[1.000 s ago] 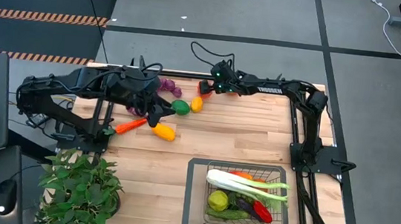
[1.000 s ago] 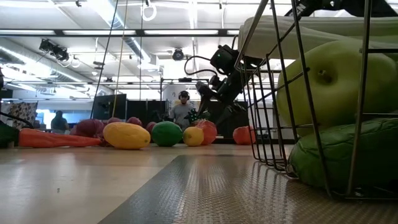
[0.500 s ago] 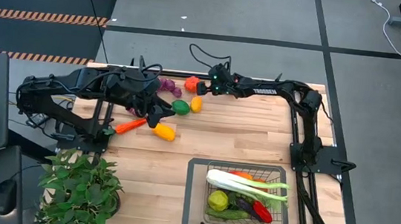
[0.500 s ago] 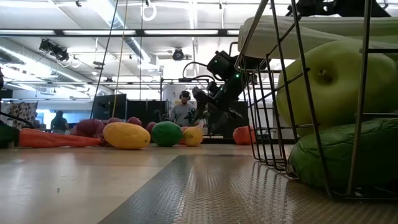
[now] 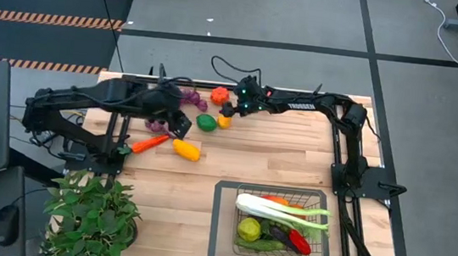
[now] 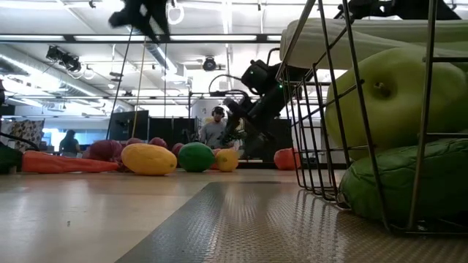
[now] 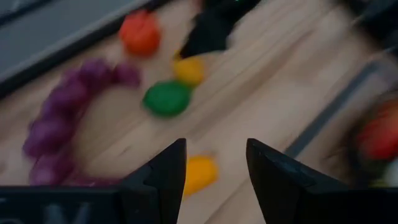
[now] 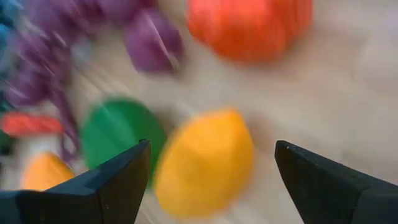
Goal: Build produce basket
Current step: Put the lemon into the wire basket
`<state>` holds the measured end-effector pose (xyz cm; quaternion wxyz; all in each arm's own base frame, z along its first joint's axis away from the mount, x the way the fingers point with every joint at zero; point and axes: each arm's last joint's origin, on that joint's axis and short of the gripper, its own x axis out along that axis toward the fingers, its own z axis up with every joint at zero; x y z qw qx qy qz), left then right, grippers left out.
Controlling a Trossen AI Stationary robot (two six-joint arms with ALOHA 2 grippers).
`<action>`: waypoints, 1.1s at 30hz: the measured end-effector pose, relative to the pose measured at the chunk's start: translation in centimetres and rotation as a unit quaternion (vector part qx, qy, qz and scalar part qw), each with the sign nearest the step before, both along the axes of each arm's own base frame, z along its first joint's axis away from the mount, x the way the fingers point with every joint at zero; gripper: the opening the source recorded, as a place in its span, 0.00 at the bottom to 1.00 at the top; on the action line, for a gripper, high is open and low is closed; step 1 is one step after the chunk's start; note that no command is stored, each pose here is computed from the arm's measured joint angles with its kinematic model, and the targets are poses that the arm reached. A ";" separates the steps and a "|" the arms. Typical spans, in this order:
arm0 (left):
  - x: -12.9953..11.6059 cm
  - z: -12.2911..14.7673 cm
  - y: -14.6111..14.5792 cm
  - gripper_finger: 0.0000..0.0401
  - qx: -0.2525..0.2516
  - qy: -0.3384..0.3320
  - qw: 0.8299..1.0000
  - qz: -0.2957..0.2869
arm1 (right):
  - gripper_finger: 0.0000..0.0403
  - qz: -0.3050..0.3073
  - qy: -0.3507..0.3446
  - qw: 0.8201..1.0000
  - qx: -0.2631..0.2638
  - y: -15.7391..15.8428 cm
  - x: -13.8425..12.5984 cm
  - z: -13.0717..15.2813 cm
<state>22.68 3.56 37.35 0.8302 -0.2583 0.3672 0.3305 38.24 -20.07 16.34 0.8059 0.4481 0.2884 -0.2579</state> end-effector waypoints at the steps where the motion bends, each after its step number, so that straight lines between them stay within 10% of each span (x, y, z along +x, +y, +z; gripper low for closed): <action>1: -0.1 -1.1 0.4 0.43 -0.010 0.019 1.000 0.005 | 0.86 0.004 0.017 1.000 0.006 0.4 -0.1 -0.2; 10: 0.7 -7.4 1.1 0.43 -0.109 0.034 0.993 0.003 | 0.86 0.010 0.052 0.998 -0.033 2.9 0.9 -0.5; 21: 1.4 -8.1 -0.6 0.43 -0.136 0.010 0.990 -0.024 | 0.85 -0.012 0.068 0.996 -0.058 3.5 1.4 -1.2; 33: 1.5 -8.0 -1.6 0.43 -0.156 -0.001 0.988 -0.014 | 0.55 0.032 0.057 0.998 -0.013 3.5 1.7 -2.8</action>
